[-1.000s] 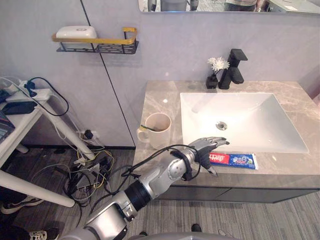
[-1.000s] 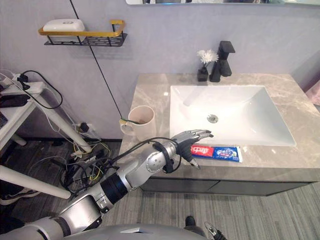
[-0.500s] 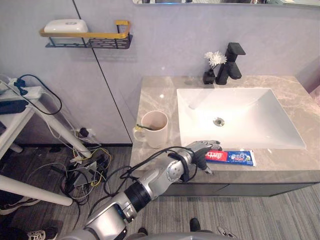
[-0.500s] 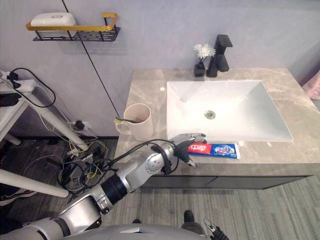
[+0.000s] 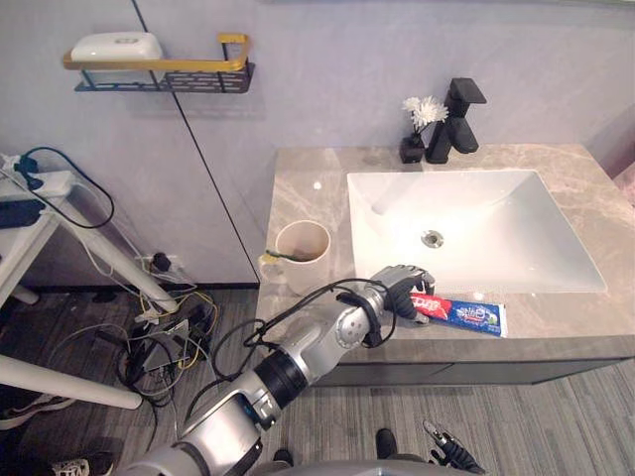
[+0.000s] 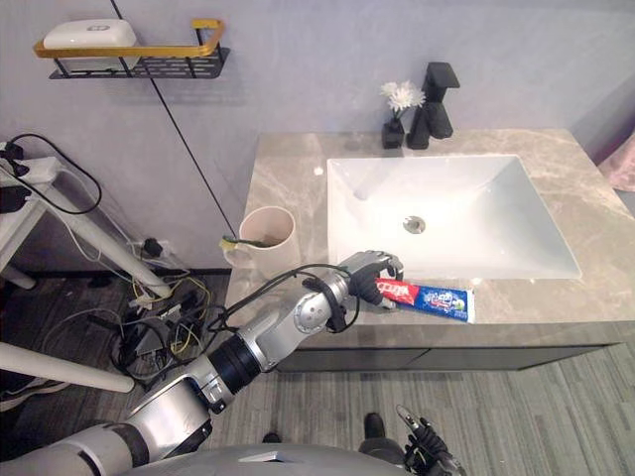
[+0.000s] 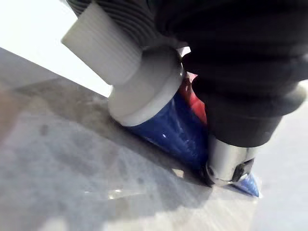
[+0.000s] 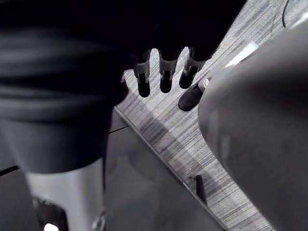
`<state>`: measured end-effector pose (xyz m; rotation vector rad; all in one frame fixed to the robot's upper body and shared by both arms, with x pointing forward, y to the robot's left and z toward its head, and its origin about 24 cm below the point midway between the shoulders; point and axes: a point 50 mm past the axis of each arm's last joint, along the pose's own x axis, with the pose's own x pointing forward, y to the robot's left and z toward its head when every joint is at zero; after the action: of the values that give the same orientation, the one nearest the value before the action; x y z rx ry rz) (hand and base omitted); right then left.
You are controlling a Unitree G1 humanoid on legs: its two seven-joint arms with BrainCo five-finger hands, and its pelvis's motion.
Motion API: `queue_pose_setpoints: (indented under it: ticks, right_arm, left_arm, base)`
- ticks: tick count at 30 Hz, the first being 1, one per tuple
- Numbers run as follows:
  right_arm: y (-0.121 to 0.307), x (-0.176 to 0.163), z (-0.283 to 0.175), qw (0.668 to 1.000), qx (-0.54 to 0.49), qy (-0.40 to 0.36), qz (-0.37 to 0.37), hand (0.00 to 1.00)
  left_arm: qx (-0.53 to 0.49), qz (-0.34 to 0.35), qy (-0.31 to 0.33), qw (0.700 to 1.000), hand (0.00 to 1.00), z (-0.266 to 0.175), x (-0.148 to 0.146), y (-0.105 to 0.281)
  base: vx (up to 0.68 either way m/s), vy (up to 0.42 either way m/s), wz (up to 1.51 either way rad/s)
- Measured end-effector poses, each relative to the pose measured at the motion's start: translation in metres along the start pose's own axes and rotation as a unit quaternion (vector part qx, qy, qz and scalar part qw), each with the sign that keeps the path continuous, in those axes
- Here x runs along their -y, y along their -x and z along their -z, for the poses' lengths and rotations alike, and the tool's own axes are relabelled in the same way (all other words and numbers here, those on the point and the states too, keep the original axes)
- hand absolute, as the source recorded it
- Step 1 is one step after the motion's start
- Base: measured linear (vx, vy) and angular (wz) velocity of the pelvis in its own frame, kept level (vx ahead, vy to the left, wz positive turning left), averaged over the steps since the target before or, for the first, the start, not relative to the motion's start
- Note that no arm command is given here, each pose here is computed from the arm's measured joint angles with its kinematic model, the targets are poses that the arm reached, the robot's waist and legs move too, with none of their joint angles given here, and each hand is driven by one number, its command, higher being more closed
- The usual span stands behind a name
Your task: Organize washtable
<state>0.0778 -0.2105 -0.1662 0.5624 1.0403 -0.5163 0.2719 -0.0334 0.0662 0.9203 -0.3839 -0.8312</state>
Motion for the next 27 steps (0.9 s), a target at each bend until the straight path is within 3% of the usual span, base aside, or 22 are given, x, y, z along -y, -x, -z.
queue_pose_setpoints:
  ticks: [18, 27]
  right_arm:
    - [-0.0009, -0.0024, -0.0027, 1.000, 0.004, -0.003, -0.002, 0.00]
    - [-0.0004, 0.0008, -0.0095, 0.996, 0.029, -0.078, 0.012, 0.00]
  left_arm:
    - [0.010, -0.013, -0.006, 1.000, 1.00, -0.0026, -0.0042, -0.0034]
    - [0.018, -0.018, -0.010, 1.000, 1.00, -0.0053, -0.0068, -0.0021]
  base:
    - [0.00, 0.000, 0.00]
    - [0.00, 0.002, -0.03]
